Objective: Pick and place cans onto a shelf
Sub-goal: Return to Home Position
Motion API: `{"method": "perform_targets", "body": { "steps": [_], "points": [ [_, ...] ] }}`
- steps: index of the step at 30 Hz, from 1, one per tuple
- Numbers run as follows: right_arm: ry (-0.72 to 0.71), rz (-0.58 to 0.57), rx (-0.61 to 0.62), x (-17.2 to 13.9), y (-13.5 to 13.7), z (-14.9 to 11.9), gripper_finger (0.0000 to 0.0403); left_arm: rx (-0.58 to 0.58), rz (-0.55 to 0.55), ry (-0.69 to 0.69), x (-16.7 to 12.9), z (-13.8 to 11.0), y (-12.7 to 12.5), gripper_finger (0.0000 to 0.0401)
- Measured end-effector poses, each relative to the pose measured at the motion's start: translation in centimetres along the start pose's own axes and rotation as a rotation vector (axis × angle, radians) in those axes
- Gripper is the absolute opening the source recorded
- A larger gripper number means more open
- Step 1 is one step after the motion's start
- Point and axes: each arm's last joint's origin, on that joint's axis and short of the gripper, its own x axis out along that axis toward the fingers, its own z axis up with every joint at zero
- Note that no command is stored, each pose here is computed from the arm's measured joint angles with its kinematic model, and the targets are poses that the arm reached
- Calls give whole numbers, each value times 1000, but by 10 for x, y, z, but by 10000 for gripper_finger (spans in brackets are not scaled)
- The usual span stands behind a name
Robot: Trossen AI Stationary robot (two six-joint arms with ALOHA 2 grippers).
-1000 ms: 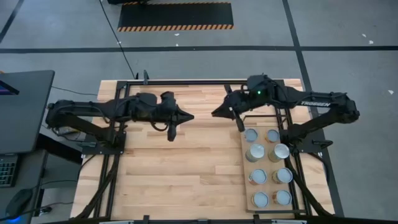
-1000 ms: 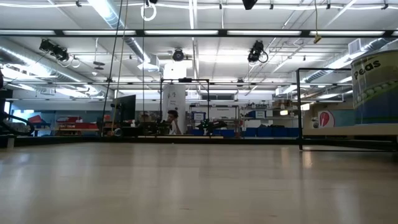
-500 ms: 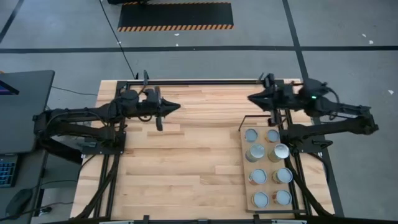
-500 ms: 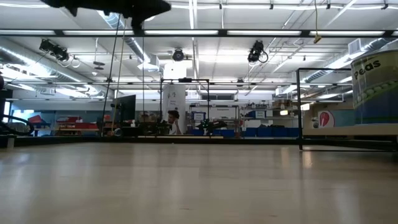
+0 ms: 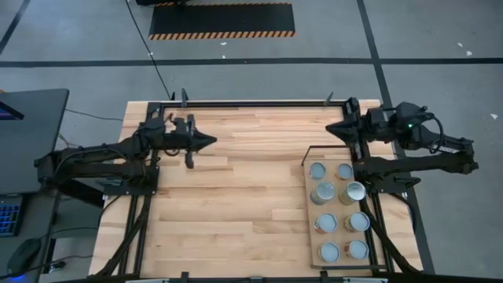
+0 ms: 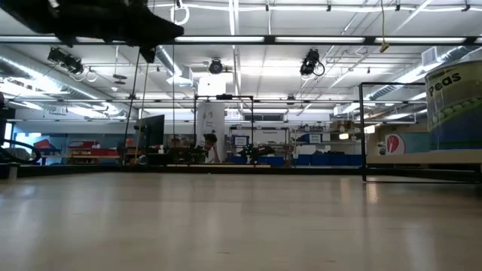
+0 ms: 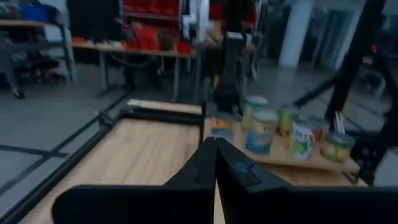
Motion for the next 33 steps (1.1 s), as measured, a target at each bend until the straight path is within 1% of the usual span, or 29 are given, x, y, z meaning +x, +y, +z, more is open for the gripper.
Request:
{"method": "perform_targets", "body": {
  "steps": [2, 4, 6, 10, 12, 14, 15, 18, 21, 23, 27, 29, 30, 31, 32, 33],
  "points": [
    [21, 16, 61, -2, 2, -2, 29, -25, 11, -48, -10, -7, 2, 11],
    [-10, 32, 108, -2, 5, -2, 29, -32, 20, -101, -21, -13, 2, 11],
    [-37, 13, 144, -1, 7, -4, 29, -23, 28, -149, -31, -17, 1, 11],
    [-38, -48, 167, 5, 14, -19, 27, -65, 36, -175, -44, -28, 0, 11],
    [-21, -16, 176, 7, 20, -25, 28, -80, 32, -183, -47, -30, -1, 11],
    [-19, 25, 146, 5, 24, -25, 29, -68, 29, -192, -49, -30, -2, 11],
    [-26, 41, 138, -1, 25, -23, 29, -56, 31, -191, -49, -31, -2, 11],
    [-80, 41, 102, -24, 23, -12, 28, -42, 36, -167, -49, -33, -1, 11],
    [-97, 34, 64, -54, 19, -9, 28, -52, 56, -77, -46, -43, 0, 11],
    [-100, 34, 32, -74, 18, -11, 29, -72, 85, -37, -46, -48, 1, 11],
    [-169, 18, -21, -103, 15, -21, 28, -70, 94, -53, -46, -46, 2, 11],
    [-182, 14, -29, -107, 15, -31, 27, -79, 88, -89, -46, -42, 1, 11],
    [-174, 0, -26, -104, 15, -35, 27, -102, 84, -93, -46, -42, 0, 11],
    [-127, -16, -20, -101, 15, -41, 27, -125, 87, -99, -46, -42, 0, 11],
    [-110, -33, -2, -97, 16, -45, 27, -140, 92, -106, -46, -41, -1, 11],
    [-133, -54, 29, -92, 15, -45, 27, -140, 93, -120, -46, -40, -3, 11]
  ]
}}
